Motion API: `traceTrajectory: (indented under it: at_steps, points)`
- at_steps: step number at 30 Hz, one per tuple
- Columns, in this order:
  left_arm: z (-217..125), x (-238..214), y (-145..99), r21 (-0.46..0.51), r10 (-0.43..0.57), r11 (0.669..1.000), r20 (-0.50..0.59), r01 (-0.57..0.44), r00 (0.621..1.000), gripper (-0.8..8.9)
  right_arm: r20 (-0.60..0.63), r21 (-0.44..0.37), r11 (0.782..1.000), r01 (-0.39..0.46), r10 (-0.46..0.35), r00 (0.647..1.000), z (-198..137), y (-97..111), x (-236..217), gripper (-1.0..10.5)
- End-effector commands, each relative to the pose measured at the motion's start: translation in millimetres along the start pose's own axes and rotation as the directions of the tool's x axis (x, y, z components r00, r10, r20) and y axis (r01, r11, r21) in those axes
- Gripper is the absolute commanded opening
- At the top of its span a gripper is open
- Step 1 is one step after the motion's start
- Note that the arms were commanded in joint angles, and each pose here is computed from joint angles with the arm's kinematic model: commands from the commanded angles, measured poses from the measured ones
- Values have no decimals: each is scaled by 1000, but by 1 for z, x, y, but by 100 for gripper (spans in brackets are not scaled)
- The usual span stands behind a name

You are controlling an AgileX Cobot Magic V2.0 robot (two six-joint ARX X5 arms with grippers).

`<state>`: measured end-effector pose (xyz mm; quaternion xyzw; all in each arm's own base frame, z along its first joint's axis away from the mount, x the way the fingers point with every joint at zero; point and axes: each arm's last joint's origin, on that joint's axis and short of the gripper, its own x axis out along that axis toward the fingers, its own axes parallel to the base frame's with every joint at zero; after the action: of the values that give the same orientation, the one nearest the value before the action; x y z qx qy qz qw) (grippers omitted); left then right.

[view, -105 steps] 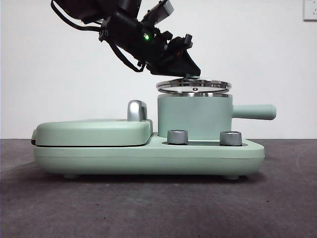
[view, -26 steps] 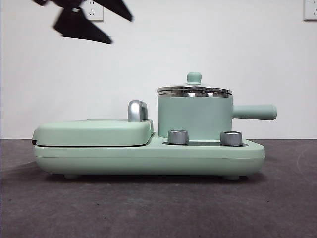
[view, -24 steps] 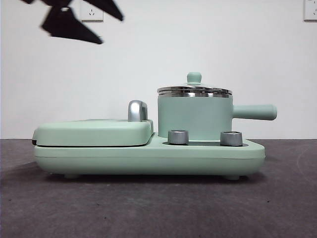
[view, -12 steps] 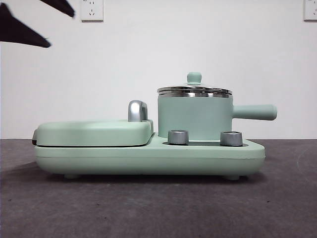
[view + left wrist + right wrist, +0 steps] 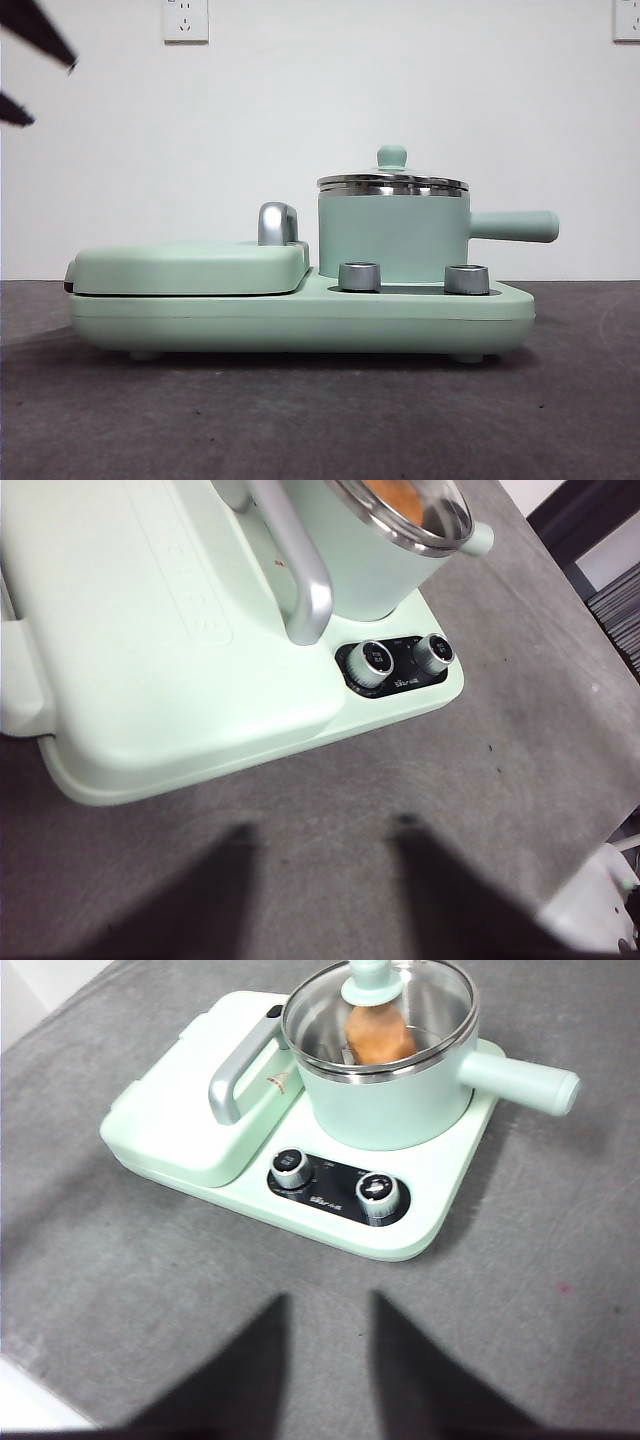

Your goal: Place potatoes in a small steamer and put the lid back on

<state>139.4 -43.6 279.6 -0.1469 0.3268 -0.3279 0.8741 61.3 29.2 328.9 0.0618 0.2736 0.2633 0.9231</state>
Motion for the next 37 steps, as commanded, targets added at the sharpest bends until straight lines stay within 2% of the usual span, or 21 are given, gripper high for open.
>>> traceTrajectory:
  at_steps: [1, 14, 15, 16, 19, 22, 24, 27, 28, 30, 32, 37]
  points:
    - [4, -2, -3, 19, -12, 1000, 20, 12, 1000, 10, 11, -22, 999, -49, 49, 999, 3, 3, -2, 28]
    - [3, -8, -6, 56, -13, 998, 54, 10, 998, 9, 17, -26, 998, -60, 61, 998, 3, 3, -4, 28]
    - [2, -12, -8, 160, -5, 987, 77, -7, 997, 9, 17, -26, 998, -60, 61, 998, 3, 3, -4, 28]
    - [0, -14, -9, 213, -8, 977, 97, -13, 995, 9, 17, -26, 998, -60, 61, 998, 3, 3, -4, 28]
    - [-19, -16, 0, 290, 23, 953, 211, -85, 977, 9, 17, -26, 998, -60, 61, 998, 3, 3, -4, 28]
    - [-50, -12, 21, 244, 167, 935, 343, -259, 925, 9, 17, -26, 998, -60, 61, 998, 3, 3, -4, 28]
    - [-71, -7, 37, 144, 292, 914, 417, -380, 861, 9, 18, -26, 998, -60, 61, 998, 3, 3, -4, 28]
    - [-98, 0, 57, 6, 455, 852, 484, -523, 748, 9, 18, -26, 998, -60, 61, 998, 3, 3, -4, 28]
    - [-105, 2, 61, -18, 485, 836, 490, -548, 724, 9, 18, -26, 998, -60, 61, 998, 3, 3, -4, 28]
    - [-117, 6, 69, -45, 522, 812, 505, -582, 688, 9, 17, -26, 998, -60, 61, 998, 3, 3, -4, 28]
    - [-125, 9, 73, -39, 527, 803, 510, -594, 679, 8, 17, -26, 998, -60, 60, 998, 3, 3, -3, 28]
    - [-113, 3, 66, -23, 464, 812, 631, -584, 621, 9, 18, -26, 998, -60, 61, 998, 3, 3, -4, 28]
